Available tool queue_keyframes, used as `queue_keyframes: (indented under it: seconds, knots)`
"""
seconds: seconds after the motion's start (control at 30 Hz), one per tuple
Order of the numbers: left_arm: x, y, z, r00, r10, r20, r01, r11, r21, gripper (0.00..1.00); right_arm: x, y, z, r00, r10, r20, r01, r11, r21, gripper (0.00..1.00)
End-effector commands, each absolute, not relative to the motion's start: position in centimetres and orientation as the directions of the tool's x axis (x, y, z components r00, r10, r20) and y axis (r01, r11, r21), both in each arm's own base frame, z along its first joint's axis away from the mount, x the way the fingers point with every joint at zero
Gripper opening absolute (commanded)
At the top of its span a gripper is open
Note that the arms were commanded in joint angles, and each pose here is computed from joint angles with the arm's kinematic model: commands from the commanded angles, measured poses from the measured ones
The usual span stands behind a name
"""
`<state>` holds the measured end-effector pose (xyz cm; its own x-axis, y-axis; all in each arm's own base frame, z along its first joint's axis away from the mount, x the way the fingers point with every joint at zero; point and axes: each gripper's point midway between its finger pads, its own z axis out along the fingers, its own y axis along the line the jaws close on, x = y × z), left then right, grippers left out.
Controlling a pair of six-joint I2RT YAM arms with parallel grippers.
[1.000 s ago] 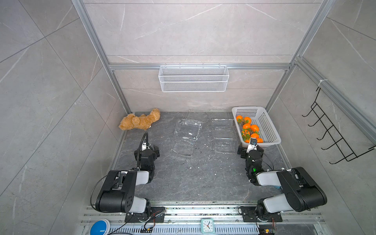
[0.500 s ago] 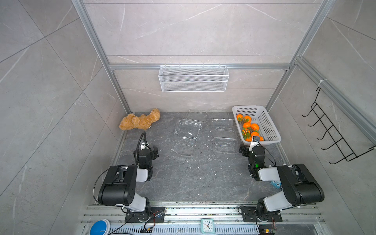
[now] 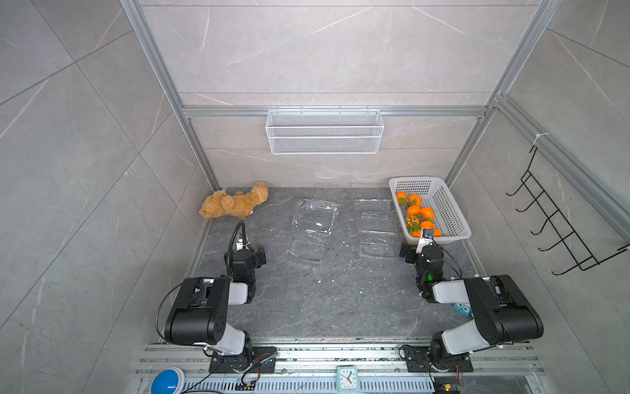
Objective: Take oranges out of containers
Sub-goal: Reset both arms
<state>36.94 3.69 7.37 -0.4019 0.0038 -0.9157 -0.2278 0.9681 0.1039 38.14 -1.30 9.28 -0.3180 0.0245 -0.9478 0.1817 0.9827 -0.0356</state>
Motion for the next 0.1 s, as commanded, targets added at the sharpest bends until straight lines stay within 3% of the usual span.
queue_keyframes:
  seconds: [0.0, 0.07]
  knots:
    - [37.83, 3.72, 9.03, -0.349, -0.011, -0.937, -0.235, 0.969, 0.076, 1.0, 38.53, -0.85, 9.67, -0.315, 0.035, -0.948, 0.167, 0.986, -0.02, 1.0]
    - [37.83, 3.7, 9.1, -0.347, -0.011, -0.938, -0.235, 0.969, 0.076, 1.0, 38.45, -0.88, 9.77, -0.312, 0.034, -0.949, 0.167, 0.986, -0.02, 1.0]
